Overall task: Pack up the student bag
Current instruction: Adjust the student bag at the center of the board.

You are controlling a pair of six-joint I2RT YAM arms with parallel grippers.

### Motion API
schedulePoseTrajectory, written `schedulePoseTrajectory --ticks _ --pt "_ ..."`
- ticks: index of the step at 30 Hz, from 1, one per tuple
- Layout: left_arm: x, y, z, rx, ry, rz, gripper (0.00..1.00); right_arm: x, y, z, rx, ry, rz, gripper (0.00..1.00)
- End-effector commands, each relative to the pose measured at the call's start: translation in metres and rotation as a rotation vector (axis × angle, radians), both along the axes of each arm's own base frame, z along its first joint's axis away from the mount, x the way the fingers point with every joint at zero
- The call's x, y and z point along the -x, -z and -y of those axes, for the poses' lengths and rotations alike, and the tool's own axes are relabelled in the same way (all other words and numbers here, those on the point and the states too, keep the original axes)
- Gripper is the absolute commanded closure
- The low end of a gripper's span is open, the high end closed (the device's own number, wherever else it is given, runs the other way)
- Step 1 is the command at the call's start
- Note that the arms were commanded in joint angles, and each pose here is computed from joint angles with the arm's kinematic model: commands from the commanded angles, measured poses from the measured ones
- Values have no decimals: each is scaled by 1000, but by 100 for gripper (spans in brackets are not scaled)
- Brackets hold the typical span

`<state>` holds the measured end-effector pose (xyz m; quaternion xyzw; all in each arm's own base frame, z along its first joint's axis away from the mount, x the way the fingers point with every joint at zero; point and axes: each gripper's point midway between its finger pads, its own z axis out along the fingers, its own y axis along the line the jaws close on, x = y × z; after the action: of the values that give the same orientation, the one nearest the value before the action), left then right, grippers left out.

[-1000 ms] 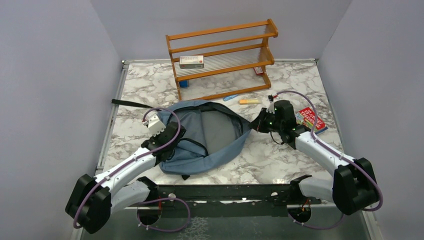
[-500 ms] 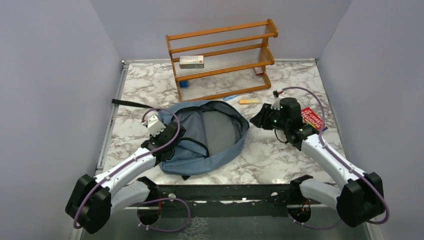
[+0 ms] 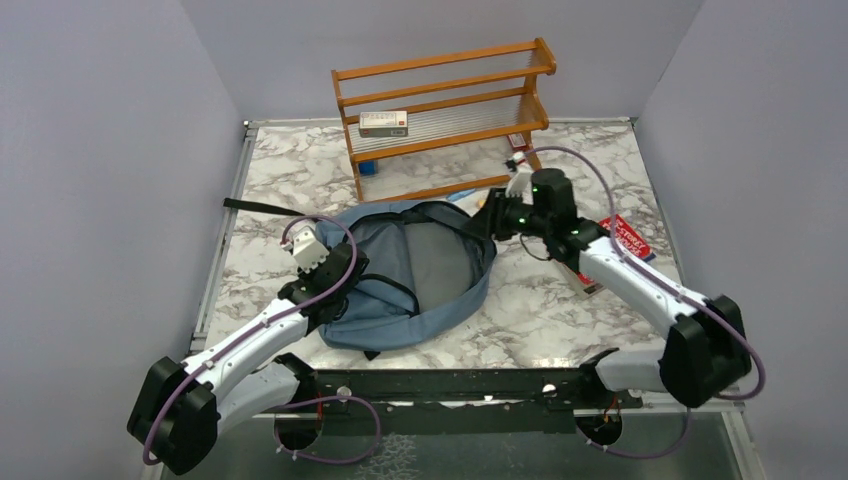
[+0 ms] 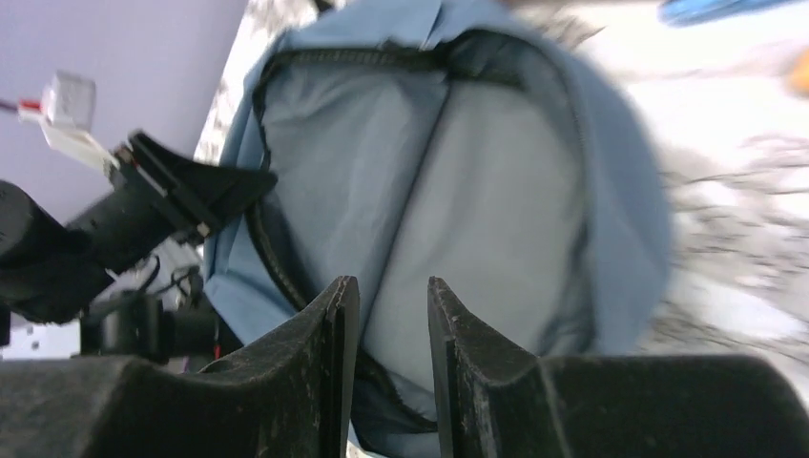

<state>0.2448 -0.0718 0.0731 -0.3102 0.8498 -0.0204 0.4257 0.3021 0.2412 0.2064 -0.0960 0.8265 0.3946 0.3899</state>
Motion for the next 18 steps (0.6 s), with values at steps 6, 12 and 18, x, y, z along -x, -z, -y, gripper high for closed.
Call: schedulePoseTrajectory --ticks 6,12,18 --pt "-6 -13 -6 -30 -6 32 61 40 65 -116 -49 -295 -140 67" --pt "-10 -32 -6 -36 7 69 61 67 104 -158 -39 -390 -208 71" --pt "-23 -90 -3 -29 32 185 60 76 137 -168 -5 -387 -270 73"
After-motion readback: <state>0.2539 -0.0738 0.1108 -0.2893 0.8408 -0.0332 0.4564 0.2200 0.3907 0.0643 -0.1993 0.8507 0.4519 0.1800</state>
